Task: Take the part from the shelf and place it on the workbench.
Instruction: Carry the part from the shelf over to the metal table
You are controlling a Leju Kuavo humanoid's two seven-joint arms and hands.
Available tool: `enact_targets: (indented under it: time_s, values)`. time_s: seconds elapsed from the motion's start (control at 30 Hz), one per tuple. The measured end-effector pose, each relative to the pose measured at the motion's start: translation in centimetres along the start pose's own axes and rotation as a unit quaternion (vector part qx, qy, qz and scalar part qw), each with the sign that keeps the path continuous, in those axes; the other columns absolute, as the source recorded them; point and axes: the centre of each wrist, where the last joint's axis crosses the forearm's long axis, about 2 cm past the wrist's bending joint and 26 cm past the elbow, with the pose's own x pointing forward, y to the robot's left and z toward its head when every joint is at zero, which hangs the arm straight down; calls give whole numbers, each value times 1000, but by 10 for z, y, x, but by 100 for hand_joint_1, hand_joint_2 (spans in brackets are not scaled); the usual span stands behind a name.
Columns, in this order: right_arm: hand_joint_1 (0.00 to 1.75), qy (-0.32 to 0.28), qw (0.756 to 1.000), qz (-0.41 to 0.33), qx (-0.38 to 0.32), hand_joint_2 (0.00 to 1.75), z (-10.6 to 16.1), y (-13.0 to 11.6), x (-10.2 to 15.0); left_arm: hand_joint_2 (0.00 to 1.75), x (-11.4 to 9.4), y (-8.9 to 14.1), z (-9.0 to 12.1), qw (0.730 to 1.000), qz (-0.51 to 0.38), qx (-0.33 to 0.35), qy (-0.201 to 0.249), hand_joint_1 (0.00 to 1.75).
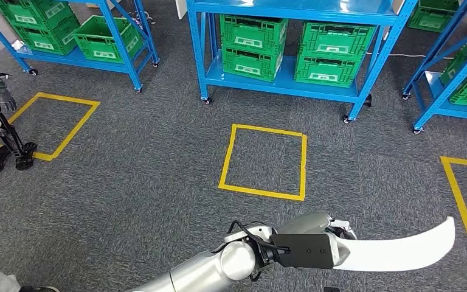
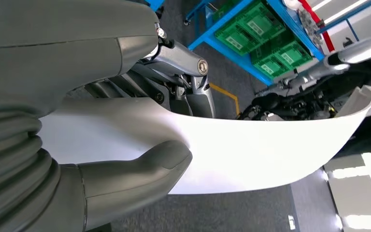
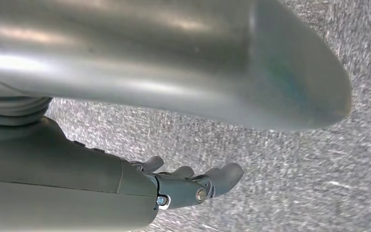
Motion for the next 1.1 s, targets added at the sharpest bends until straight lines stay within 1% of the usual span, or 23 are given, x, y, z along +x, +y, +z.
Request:
enact_targets:
  time_s: [0.13, 0.3, 1.1]
  values:
    - [0, 1, 1000, -11, -5, 0, 1, 0, -6, 175, 3, 0, -2, 1000, 3, -12, -7, 175]
    - [0, 3, 1000, -6, -3, 0, 2, 0, -10, 175, 3, -1, -2, 1000, 6, -14, -6, 175]
    - [0, 3, 1000, -2, 1, 0, 1, 1, -4, 175, 4, -2, -7, 1000, 7, -18, -12, 175]
